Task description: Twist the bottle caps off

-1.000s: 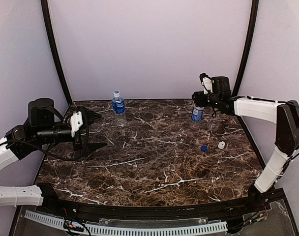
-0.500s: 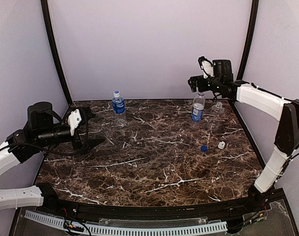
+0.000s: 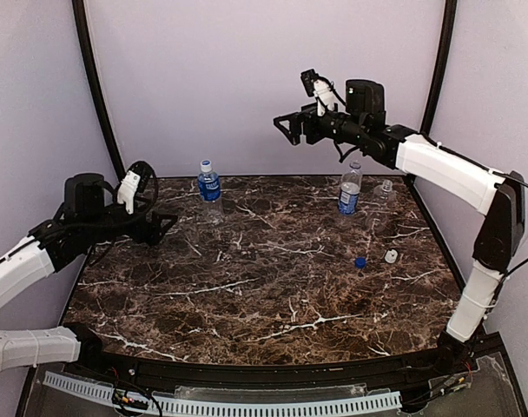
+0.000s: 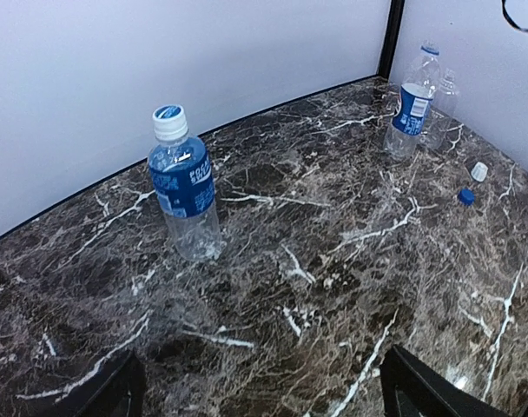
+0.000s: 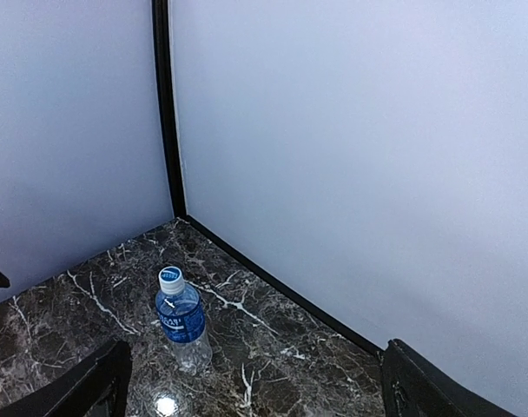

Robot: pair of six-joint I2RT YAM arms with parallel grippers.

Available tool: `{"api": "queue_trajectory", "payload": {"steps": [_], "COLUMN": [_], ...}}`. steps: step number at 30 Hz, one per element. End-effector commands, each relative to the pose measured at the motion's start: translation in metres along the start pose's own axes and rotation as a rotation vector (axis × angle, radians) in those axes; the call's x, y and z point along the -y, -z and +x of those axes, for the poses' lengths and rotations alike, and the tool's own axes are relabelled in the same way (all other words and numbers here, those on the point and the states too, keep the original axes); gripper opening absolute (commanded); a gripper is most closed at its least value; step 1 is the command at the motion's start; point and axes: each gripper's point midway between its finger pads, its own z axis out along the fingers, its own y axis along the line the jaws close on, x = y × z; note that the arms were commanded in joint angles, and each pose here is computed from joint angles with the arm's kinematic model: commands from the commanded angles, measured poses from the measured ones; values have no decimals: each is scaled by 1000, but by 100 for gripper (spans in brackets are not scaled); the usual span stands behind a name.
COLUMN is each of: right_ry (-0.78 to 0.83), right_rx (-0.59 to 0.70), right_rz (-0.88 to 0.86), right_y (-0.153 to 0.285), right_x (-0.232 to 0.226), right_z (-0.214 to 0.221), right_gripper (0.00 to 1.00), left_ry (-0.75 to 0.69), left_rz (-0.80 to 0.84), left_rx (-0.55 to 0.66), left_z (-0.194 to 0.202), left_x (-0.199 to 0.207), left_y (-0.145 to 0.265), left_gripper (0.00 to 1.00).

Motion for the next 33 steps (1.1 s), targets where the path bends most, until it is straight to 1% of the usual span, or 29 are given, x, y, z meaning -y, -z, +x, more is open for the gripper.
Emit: {"api": "queue_trajectory", "payload": {"steps": [1,2,3,4,5,8,9,12,13,14,15,16,18,20,25,26,27,28,29,30,31,32,33], "right_ry": [-48,-52,-56,-59,-58,-48,-43,-36,-39,-41,-45,-48,-52,-56,-42,-39,-37,-35,-34,-34,-34,-33,-33], "right_rx": [-6,-11,-21,-29,-35,-26,-25,-35,-46,-52,-55,-56,-57,-62,-79,-80,-79,-79,-78,-78,-77,-78,-78], "right_rz": [-54,-62,-65,-65,-63,-43,-36,-10,-2,5,9,11,14,19,31,26,22,20,19,19,23,26,29], "right_y": [5,9,14,19,25,48,54,67,70,73,75,77,80,81,78,77,76,76,75,75,75,76,77], "right_x": [-15,-19,-21,-23,-24,-25,-26,-25,-24,-24,-24,-24,-24,-24,-21,-22,-22,-22,-23,-23,-22,-22,-21], "right_z": [16,19,25,29,32,33,35,40,45,47,48,50,51,53,58,57,56,56,55,55,55,55,55], "right_gripper": [99,99,99,99,99,99,99,99,99,99,99,99,99,99,99,99,99,99,99,99,99,99,99], "left_ry": [142,138,127,107,72,11,-1,-22,-21,-24,-16,-14,-2,9,55,57,58,55,56,56,57,61,65], "left_rz": [69,68,55,47,26,-4,-17,-28,-35,-49,-59,-71,-80,-80,-50,-50,-51,-49,-49,-44,-41,-34,-32], "left_rx": [-37,-54,-99,-115,-138,-163,-184,-180,-207,-182,-203,-187,-199,-219,-271,-275,-281,-282,-285,-285,-287,-288,-298], "left_z": [-47,-64,-63,-76,-78,-98,-96,-108,-96,-109,-101,-109,-102,-92,-70,-69,-66,-65,-64,-64,-64,-65,-63], "left_x": [-4,-9,-14,-20,-26,-44,-49,-61,-66,-71,-75,-80,-87,-90,-85,-85,-85,-85,-85,-84,-83,-82,-81], "left_y": [-32,-47,-56,-74,-82,-125,-134,-173,-189,-193,-205,-207,-219,-226,-232,-232,-233,-233,-233,-233,-233,-232,-231], "left_gripper": [94,94,94,93,93,92,92,92,92,91,91,91,89,85,67,60,55,46,40,29,23,12,7]}}
